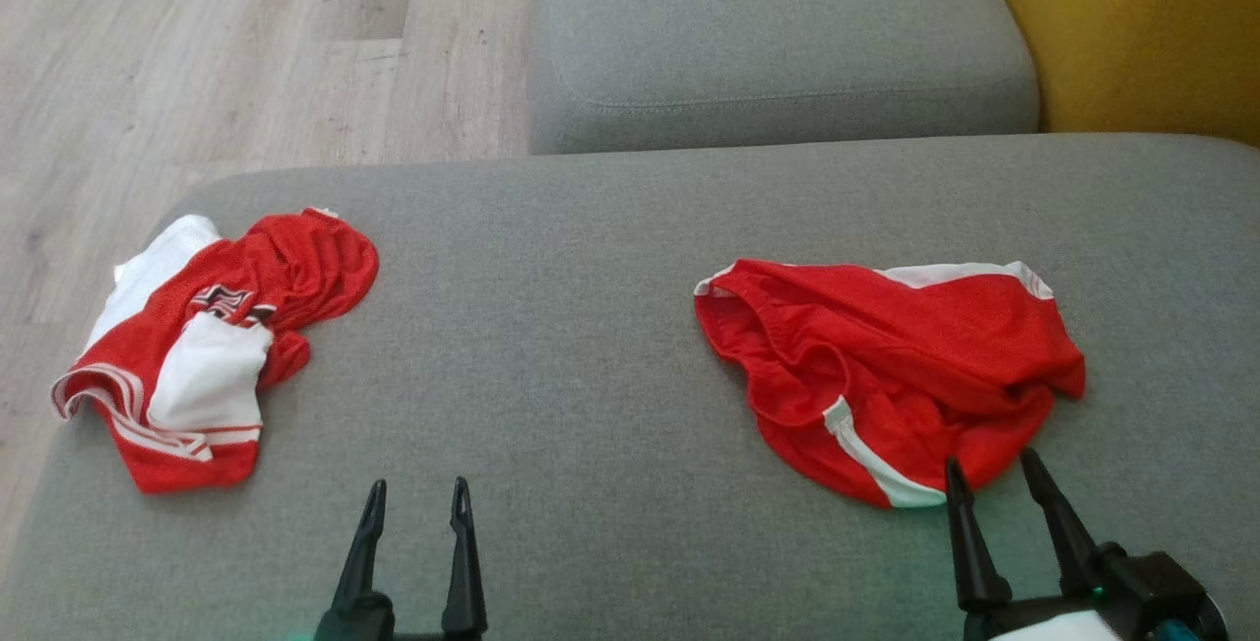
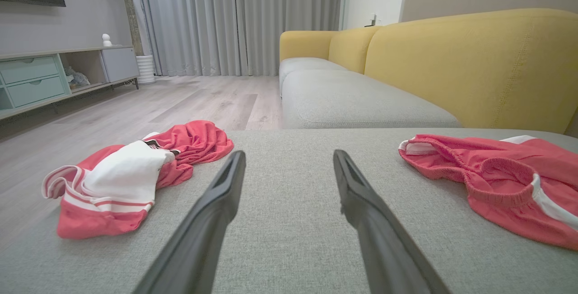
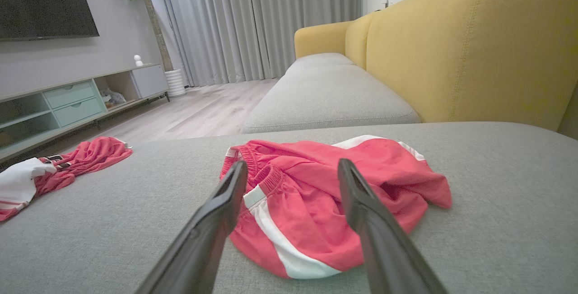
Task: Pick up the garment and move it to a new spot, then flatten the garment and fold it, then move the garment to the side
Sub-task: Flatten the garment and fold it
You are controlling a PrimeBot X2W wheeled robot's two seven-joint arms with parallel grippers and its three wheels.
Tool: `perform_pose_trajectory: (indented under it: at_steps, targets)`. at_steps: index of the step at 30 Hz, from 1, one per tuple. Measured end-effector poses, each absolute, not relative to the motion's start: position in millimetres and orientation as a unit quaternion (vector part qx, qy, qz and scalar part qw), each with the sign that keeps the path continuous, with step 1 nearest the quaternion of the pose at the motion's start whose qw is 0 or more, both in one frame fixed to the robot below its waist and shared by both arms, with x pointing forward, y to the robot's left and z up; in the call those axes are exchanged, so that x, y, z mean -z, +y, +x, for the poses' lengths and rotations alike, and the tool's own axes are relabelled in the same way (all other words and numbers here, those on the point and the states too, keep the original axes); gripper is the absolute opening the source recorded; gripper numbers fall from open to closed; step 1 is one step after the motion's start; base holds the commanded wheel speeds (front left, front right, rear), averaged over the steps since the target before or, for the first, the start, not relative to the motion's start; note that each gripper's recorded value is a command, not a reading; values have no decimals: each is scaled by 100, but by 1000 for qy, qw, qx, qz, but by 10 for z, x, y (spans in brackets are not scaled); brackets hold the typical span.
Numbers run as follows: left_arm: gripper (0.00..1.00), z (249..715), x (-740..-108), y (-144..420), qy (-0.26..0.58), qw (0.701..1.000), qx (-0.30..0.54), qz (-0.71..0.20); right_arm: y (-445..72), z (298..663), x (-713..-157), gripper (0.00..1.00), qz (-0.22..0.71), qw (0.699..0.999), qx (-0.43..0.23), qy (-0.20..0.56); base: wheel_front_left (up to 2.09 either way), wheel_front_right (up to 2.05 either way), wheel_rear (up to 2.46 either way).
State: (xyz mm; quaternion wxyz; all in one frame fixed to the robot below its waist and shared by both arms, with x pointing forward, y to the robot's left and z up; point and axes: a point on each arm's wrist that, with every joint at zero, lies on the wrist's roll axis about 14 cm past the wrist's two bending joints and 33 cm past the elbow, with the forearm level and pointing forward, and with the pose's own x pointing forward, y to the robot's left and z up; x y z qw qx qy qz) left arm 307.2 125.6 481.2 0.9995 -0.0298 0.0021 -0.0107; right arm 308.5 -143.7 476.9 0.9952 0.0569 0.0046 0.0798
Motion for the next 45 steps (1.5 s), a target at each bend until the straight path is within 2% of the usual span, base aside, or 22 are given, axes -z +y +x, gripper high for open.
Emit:
perform_pose_trajectory:
  at_steps: [7,12,18,19,25,34,41,42,43,45]
  targets:
    - [100,3106,-4715,1103,19,999,41,-21,-1521,3109,-4788,100,54,996,-66,1,0,0,0]
    - [100,3215,-4580,597,46,989,140,-31,-1629,3060,-4739,100,52,998,-45,8,0,0,0]
    - [100,3470,-4762,-276,31,952,303,-36,-1843,3029,-4733,100,49,999,-7,9,0,0,0]
    - [100,3470,-4762,-276,31,952,303,-36,-1843,3029,-4733,100,49,999,-7,9,0,0,0]
    - [100,3437,-4371,-866,91,902,422,17,-2038,2937,-4647,100,52,998,34,25,0,0,0]
    - [100,3587,-4110,-1289,128,865,481,60,-2281,2805,-4596,100,54,994,86,38,0,0,0]
    - [100,3654,-4051,-1378,138,864,480,61,-2335,2745,-4551,100,53,993,99,48,0,0,0]
    - [34,3656,-4060,-1398,137,863,483,61,-2337,2743,-4548,100,53,992,100,49,0,0,0]
    - [0,3637,-4072,-1429,134,857,493,64,-2336,2742,-4545,100,53,992,100,50,0,0,0]
    - [0,3613,-4114,-1483,129,851,506,62,-2332,2742,-4542,100,53,992,99,50,0,0,0]
